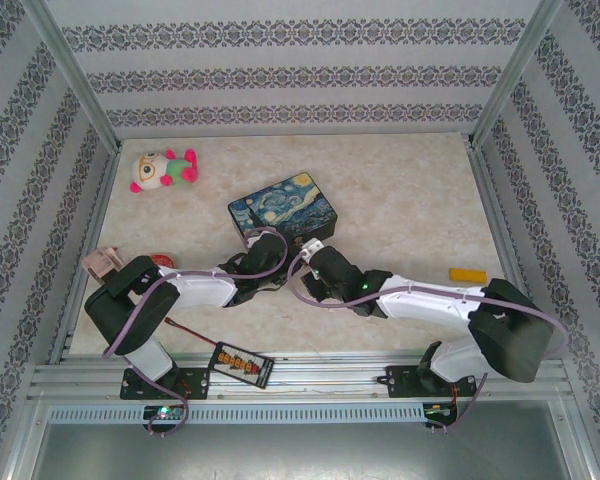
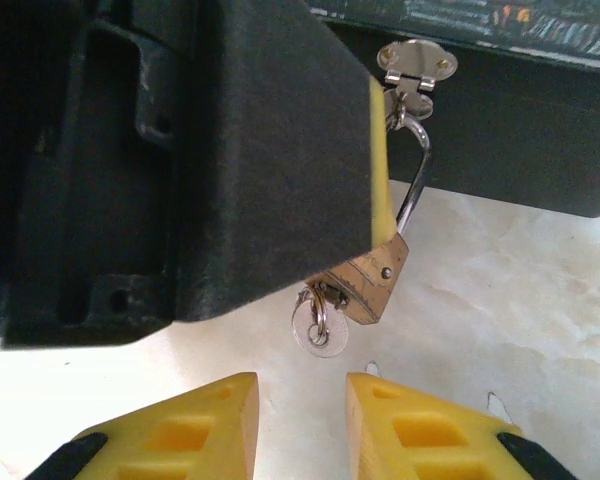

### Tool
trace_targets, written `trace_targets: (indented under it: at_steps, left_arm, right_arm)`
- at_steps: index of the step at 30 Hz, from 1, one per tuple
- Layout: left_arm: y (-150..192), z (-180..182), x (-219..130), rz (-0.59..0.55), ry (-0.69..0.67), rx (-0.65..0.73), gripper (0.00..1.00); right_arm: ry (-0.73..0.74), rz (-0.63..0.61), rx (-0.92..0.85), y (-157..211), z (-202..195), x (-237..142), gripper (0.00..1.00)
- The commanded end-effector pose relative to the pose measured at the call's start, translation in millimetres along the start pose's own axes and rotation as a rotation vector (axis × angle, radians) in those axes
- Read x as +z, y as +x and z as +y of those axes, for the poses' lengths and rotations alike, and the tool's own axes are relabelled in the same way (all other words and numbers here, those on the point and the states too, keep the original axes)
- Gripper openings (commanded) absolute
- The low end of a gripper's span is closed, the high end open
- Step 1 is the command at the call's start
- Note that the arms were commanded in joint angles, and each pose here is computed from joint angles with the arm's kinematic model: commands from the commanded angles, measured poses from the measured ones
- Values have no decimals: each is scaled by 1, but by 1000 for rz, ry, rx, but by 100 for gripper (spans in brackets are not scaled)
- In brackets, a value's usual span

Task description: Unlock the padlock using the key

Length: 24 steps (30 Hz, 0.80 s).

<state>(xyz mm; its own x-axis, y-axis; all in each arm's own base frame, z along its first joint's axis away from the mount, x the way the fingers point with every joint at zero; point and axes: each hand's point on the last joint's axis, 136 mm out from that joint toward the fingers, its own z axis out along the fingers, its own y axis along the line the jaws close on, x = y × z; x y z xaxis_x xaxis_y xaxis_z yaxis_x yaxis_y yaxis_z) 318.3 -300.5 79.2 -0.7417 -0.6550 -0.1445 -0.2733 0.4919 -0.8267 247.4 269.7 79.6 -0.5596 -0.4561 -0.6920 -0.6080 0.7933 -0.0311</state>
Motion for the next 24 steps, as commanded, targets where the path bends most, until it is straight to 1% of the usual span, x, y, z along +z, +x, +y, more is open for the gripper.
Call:
trace_targets:
  at_steps: [1,8,15,17,19,24]
  left_arm:
    - [4,10,3,28,-11,-35,0]
    - [4,10,2,31,-10,-35,0]
    - [6,11,3,38,-6,-37,0]
    - [7,10,3,42,-4,-38,0]
    - [7,10,3,45,-2,-38,0]
    - [8,10,3,48,0,-40,0]
  right_arm:
    - [27,-12,-47,-10,1,4,29]
    - [50,2,-65,-13,2,14,28]
    - [116,16,-80,-12,-6,26,26]
    - [150,21,-81,-10,-11,31,24]
    - [174,23,-79,-10,-14,33,20]
    - [172,-5,-57,-16,-15,32,14]
